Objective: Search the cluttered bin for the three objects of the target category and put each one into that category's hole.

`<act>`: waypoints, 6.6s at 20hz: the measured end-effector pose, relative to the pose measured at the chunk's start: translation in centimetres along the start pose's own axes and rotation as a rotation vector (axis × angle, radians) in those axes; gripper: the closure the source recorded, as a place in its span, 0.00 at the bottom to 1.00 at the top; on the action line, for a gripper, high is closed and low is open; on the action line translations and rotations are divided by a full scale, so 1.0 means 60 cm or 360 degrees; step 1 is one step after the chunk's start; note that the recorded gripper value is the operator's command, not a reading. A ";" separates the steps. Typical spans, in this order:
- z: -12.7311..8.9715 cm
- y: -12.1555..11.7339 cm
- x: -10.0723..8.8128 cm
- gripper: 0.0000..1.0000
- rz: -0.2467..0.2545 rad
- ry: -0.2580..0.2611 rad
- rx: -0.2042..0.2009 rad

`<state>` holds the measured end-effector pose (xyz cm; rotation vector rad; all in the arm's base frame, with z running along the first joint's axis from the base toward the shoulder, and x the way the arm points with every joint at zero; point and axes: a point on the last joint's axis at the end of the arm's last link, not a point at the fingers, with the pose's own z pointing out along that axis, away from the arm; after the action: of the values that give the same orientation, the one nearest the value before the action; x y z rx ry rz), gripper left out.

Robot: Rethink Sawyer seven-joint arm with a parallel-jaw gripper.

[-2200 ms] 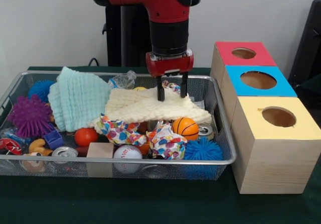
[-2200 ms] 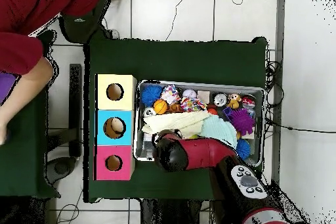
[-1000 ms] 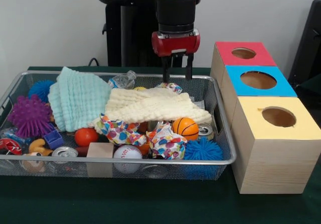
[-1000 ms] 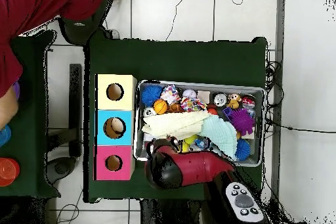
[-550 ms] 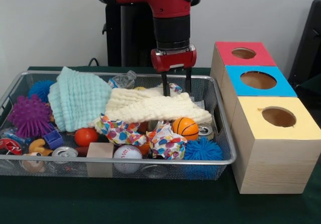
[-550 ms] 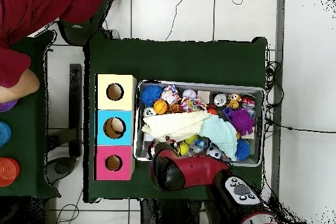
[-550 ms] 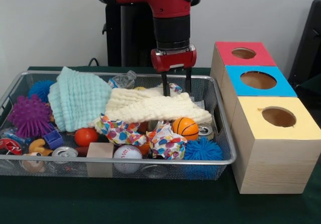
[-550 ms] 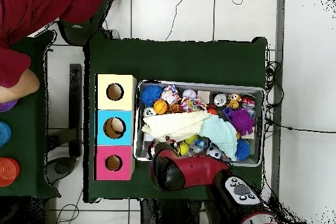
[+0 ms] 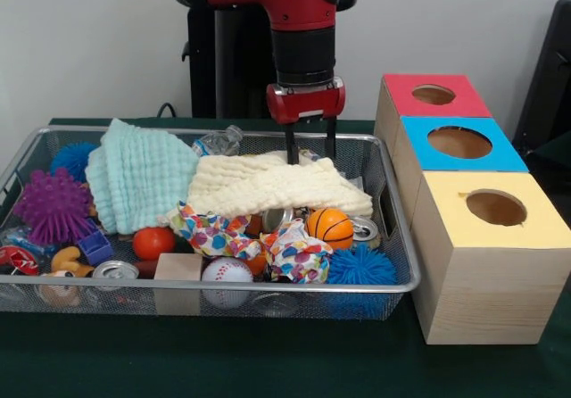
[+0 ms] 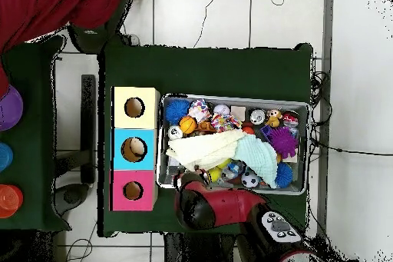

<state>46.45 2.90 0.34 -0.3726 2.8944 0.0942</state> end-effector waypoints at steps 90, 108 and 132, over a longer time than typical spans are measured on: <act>0.051 -0.001 0.037 0.00 0.0080 -0.0021 -0.0046; 0.052 0.008 0.035 0.00 0.0064 -0.0011 -0.0055; 0.070 -0.003 0.031 0.00 0.0102 -0.0043 -0.0113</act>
<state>45.60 2.67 -4.15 -0.2883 2.8826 0.2118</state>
